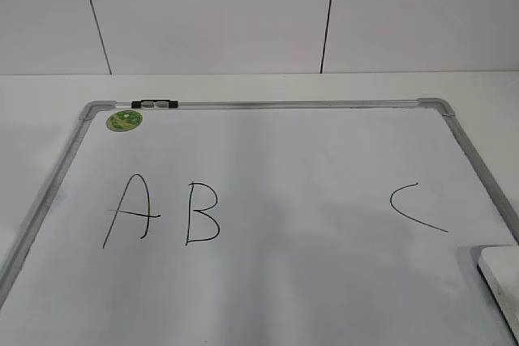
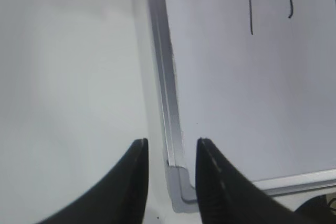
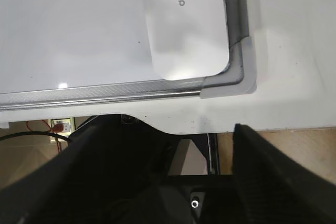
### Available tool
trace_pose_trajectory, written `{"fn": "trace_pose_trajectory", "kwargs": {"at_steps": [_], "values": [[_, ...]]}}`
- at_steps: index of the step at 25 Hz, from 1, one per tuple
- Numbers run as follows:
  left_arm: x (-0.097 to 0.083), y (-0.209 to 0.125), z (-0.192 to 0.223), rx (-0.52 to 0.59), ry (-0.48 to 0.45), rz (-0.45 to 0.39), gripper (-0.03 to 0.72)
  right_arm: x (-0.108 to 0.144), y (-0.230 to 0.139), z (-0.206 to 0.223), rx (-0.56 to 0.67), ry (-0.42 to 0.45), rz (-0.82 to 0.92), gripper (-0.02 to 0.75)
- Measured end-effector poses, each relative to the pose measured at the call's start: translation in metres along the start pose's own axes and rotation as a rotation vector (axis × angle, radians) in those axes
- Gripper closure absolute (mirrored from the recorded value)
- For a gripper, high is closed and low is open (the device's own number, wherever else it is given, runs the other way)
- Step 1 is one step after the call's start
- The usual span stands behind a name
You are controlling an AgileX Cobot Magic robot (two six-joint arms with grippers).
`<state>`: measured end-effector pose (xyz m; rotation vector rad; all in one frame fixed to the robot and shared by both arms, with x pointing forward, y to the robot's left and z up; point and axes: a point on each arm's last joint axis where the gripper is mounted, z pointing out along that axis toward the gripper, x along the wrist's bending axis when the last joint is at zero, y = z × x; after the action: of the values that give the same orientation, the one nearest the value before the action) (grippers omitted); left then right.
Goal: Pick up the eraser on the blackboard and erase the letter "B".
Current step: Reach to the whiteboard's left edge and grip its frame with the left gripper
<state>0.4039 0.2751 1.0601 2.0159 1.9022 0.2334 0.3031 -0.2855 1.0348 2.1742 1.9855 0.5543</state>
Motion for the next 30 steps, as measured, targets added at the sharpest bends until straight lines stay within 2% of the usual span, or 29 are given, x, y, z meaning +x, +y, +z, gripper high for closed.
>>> {"fn": "trace_pose_trajectory", "kwargs": {"at_steps": [8,16,21,30], "values": [[0.004,0.062,0.043,0.071,0.034,0.001,0.453,-0.001,0.000,0.000,0.001,-0.012,-0.002,0.154],[0.006,0.102,0.088,0.119,0.043,-0.006,0.453,-0.002,0.000,0.000,0.000,-0.017,-0.004,0.154],[0.010,0.114,0.119,0.148,0.049,-0.010,0.453,-0.002,0.000,0.000,0.000,-0.017,-0.004,0.154],[0.016,0.112,0.168,0.238,0.068,-0.009,0.453,-0.002,0.000,0.000,-0.002,-0.017,-0.002,0.154]]}}
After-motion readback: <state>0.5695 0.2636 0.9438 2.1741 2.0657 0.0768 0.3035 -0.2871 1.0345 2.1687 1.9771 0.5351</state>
